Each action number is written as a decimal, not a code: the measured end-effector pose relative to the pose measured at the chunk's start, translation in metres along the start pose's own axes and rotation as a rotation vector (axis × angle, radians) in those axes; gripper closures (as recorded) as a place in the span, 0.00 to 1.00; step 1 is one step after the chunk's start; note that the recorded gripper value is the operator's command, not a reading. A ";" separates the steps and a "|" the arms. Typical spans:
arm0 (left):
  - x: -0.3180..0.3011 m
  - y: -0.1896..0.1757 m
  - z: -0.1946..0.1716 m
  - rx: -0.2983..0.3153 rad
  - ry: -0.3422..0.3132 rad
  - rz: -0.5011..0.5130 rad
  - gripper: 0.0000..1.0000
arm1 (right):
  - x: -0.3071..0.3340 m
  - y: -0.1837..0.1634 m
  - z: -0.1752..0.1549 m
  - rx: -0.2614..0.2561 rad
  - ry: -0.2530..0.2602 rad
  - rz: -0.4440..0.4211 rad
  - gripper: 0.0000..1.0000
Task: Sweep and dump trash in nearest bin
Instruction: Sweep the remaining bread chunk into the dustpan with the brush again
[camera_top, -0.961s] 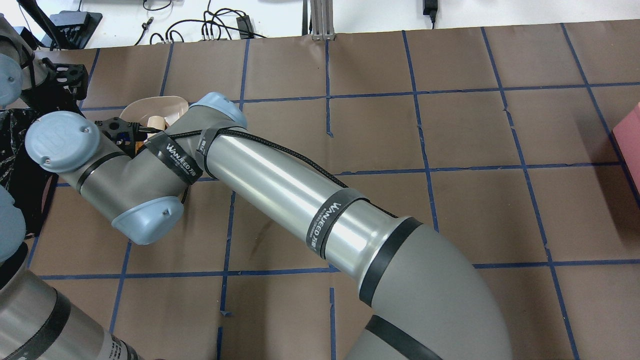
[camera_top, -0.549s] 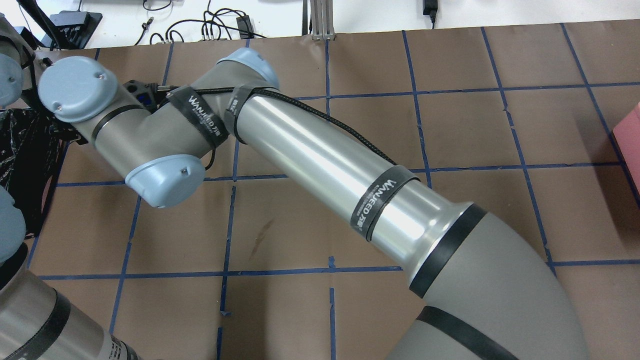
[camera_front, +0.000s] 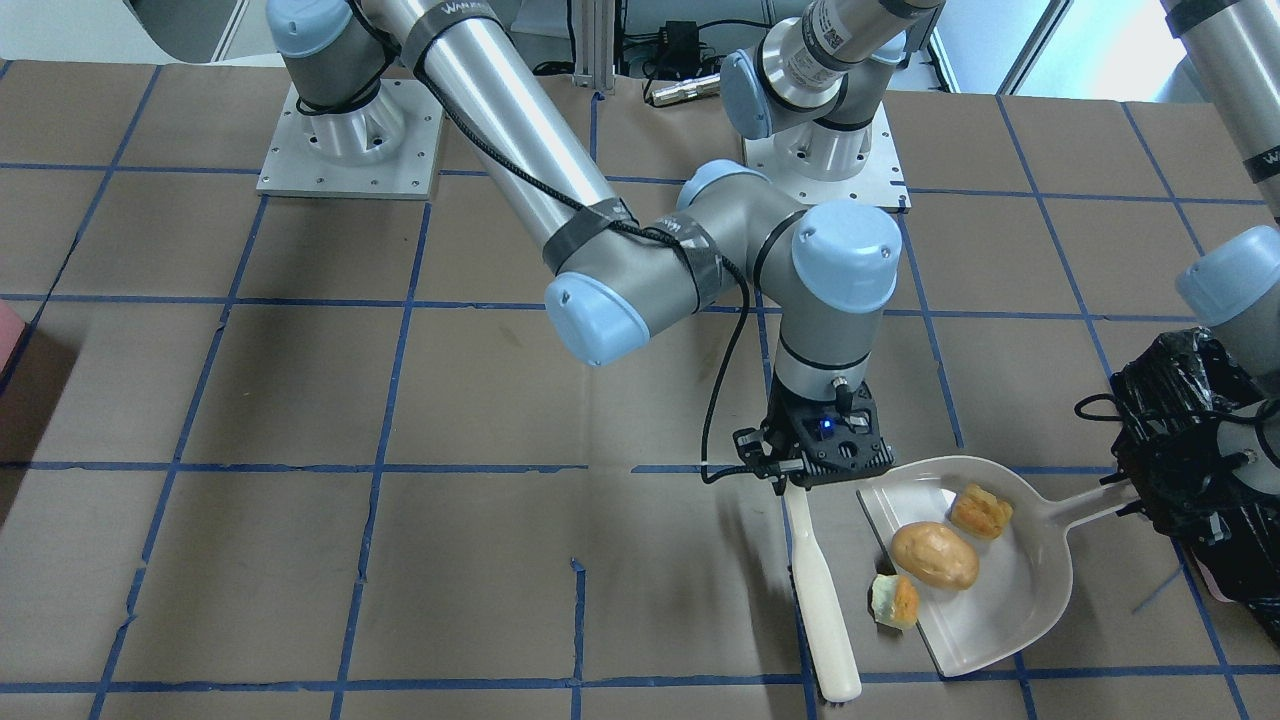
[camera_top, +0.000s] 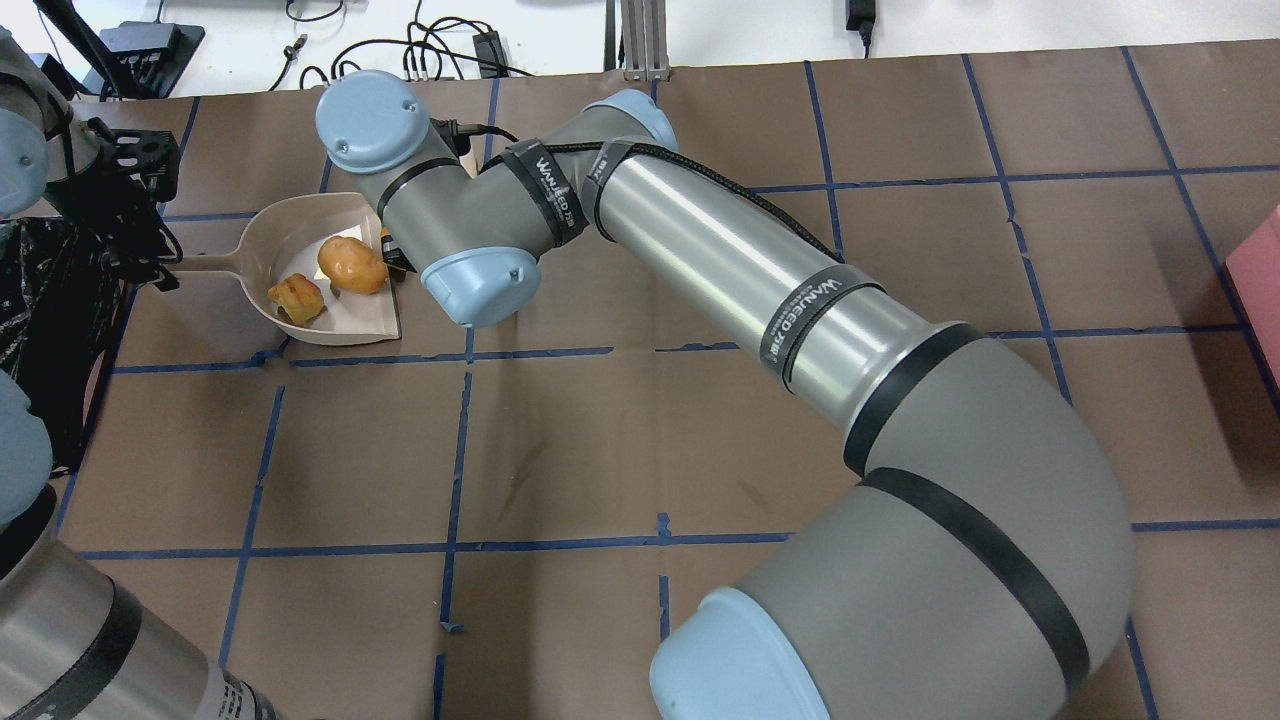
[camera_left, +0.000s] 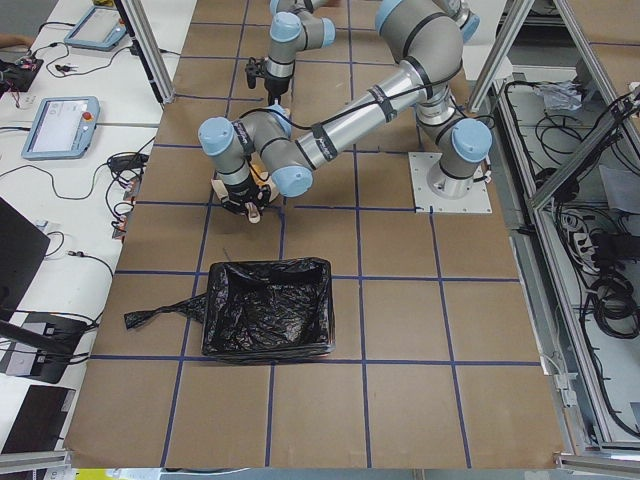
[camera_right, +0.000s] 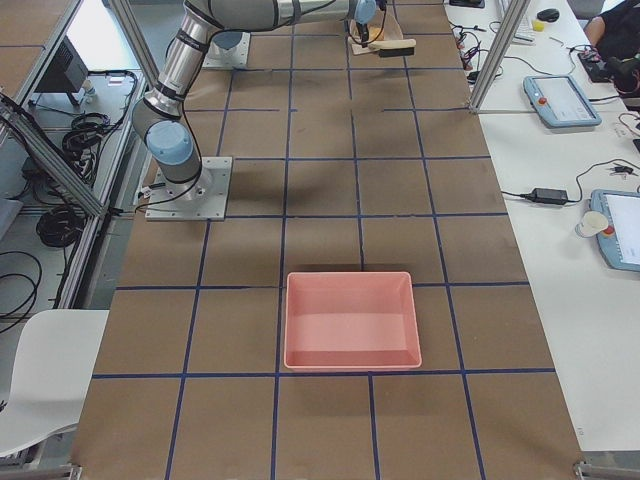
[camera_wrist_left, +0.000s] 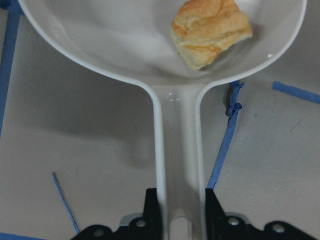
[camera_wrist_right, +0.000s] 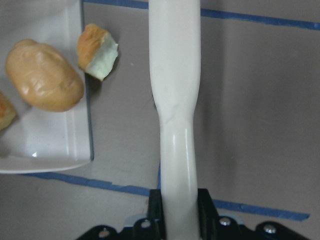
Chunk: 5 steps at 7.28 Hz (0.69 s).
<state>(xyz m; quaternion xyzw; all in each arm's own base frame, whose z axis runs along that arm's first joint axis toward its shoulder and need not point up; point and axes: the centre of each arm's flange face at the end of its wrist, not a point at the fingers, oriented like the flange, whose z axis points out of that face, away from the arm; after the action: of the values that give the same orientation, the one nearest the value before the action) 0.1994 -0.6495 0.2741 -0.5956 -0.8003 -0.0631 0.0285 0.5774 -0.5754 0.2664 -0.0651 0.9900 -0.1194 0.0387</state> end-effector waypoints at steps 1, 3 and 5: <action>0.000 0.000 0.001 0.000 0.001 0.000 0.97 | 0.000 -0.004 0.018 0.011 -0.007 0.007 0.93; 0.000 0.000 0.002 0.000 0.003 0.000 0.97 | -0.010 -0.001 0.036 0.014 -0.014 0.004 0.93; 0.000 -0.001 0.004 0.004 0.006 -0.002 0.97 | -0.036 0.019 0.038 0.008 -0.023 0.008 0.93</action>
<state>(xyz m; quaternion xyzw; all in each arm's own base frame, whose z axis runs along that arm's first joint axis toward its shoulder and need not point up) 0.1989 -0.6489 0.2700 -0.5946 -0.8009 -0.0635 0.0319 0.6147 -0.5614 0.2270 -0.0622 0.9892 -0.1225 0.0509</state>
